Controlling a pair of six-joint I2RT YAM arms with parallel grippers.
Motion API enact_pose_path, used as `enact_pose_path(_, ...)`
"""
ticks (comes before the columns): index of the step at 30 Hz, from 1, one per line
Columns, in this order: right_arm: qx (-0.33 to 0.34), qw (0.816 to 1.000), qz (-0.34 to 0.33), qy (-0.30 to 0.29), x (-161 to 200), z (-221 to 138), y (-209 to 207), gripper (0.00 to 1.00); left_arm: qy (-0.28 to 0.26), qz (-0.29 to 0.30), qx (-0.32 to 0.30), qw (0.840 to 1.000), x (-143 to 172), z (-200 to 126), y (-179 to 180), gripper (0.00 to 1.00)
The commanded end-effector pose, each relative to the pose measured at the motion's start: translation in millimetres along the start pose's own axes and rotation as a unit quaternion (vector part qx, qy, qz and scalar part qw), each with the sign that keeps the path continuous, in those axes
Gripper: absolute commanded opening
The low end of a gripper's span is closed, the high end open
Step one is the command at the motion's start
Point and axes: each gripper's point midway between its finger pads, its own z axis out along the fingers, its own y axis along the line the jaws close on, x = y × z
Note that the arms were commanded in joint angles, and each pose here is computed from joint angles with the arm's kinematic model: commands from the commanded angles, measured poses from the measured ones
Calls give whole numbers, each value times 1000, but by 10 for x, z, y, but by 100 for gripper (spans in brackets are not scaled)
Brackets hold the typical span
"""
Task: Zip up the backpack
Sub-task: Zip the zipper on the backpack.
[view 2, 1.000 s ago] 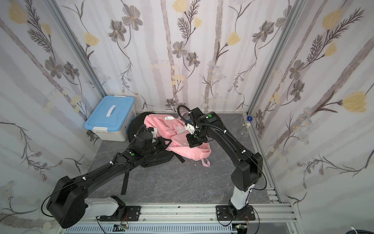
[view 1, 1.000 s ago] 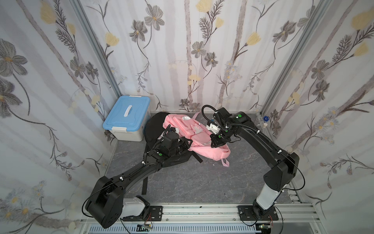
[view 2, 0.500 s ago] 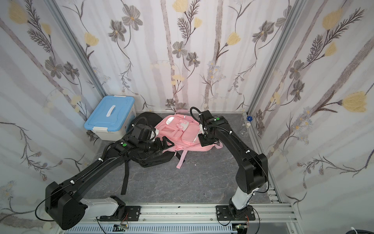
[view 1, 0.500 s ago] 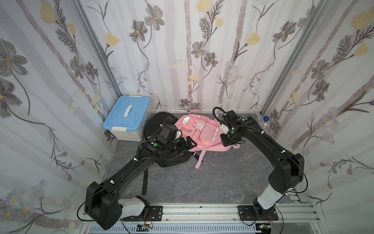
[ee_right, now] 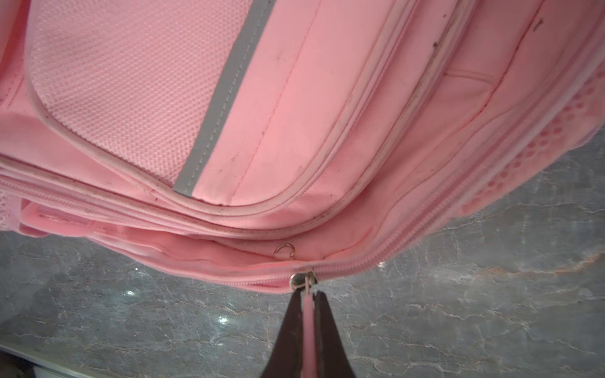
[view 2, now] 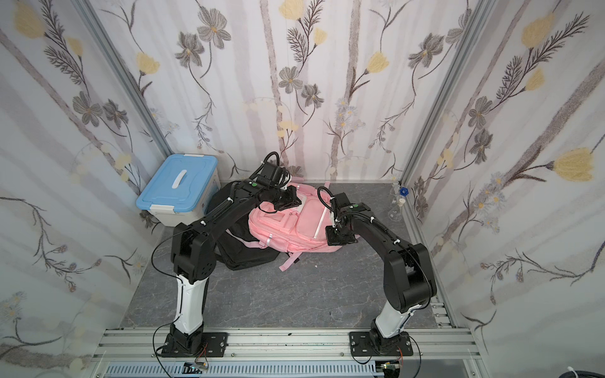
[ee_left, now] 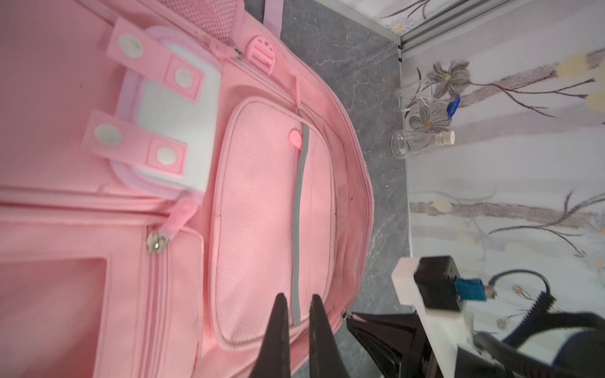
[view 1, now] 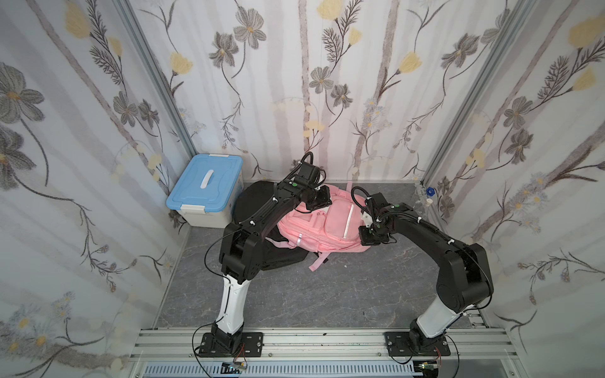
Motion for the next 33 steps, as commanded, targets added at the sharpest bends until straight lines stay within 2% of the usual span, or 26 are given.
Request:
enact_pose_path(1,-48,997,34,-42,-235,74,123,0,49,37,-49,997,128,301,287,0)
enact_pose_path(8,-50,996,55,-44,-368,128,32,0,73,81,-176,978,136,824,1027,0)
enact_pose_path(12,-61,995,62,-41,-385,99,87,0,116,90,-249,957,372,978,1446,0)
enact_pose_path(14,-55,996,57,-46,-394,52,131,0,123,109,-275,947,498,1004,1545,0)
enact_pose_path(21,-1,998,42,-56,-261,69,250,0,139,69,-284,946,878,1125,1840,0)
enact_pose_path(27,12,998,29,-55,-23,252,543,0,144,34,-263,953,1010,1221,1870,0)
enact_pose_path(33,49,996,31,-62,184,330,596,0,149,11,-245,958,1089,1265,1862,0)
